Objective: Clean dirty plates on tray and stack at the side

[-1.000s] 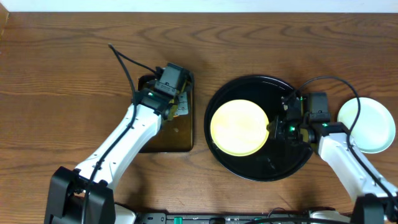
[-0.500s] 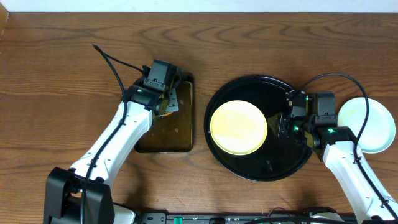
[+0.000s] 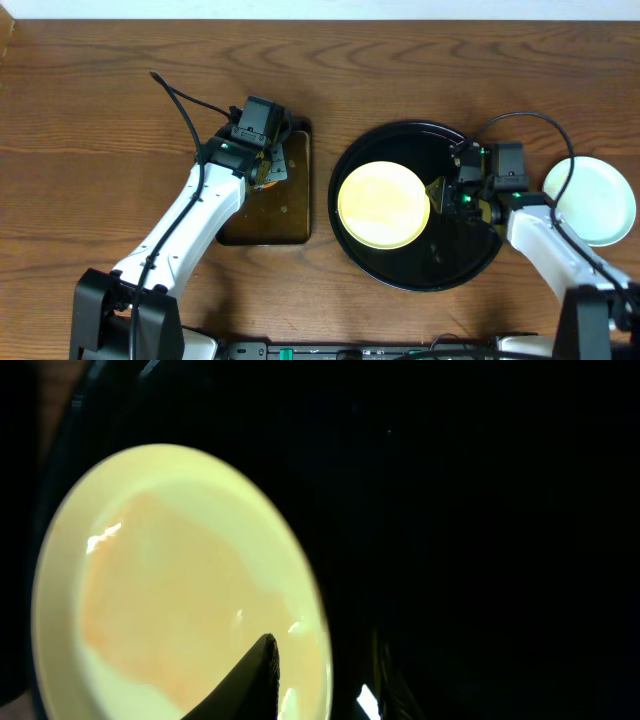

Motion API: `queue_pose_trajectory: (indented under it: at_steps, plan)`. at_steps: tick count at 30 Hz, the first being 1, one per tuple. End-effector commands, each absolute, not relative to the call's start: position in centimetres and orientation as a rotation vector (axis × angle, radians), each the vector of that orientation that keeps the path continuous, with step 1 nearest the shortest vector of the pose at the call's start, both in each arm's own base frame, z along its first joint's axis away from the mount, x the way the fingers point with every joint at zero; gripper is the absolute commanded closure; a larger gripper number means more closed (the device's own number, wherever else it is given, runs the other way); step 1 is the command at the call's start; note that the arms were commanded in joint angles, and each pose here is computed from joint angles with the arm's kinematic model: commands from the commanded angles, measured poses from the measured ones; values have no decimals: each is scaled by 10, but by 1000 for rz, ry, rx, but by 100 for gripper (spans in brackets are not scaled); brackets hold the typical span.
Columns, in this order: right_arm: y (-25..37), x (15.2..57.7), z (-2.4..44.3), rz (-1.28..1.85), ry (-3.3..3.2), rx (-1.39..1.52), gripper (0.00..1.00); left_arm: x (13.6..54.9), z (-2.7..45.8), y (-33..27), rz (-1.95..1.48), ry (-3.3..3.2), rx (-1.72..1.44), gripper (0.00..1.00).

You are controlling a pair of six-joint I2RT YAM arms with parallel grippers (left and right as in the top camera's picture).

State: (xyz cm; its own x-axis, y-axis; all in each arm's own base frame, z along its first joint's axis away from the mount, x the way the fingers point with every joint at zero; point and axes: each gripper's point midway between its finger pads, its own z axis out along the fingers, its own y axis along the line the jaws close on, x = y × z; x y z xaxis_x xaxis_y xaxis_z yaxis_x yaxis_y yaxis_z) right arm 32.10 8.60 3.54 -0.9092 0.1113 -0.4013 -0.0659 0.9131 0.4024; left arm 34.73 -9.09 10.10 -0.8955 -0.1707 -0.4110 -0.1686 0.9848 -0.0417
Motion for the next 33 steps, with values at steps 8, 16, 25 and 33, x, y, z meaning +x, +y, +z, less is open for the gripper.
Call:
queue_pose_trajectory:
  at_steps: [8, 16, 25, 33]
  plan:
    - [107, 323, 2, 670, 2706, -33, 80, 348, 101, -88, 15, 2704, -232, 91]
    - [115, 323, 4, 755, 2691, -48, 99, 348, 101, -88, 15, 2704, -232, 91]
    - [117, 335, 38, 872, 2563, -56, 99, 348, 101, -88, 15, 2704, -232, 91]
    - [101, 343, 71, 707, 2481, -68, 99, 348, 101, -88, 15, 2704, -232, 91]
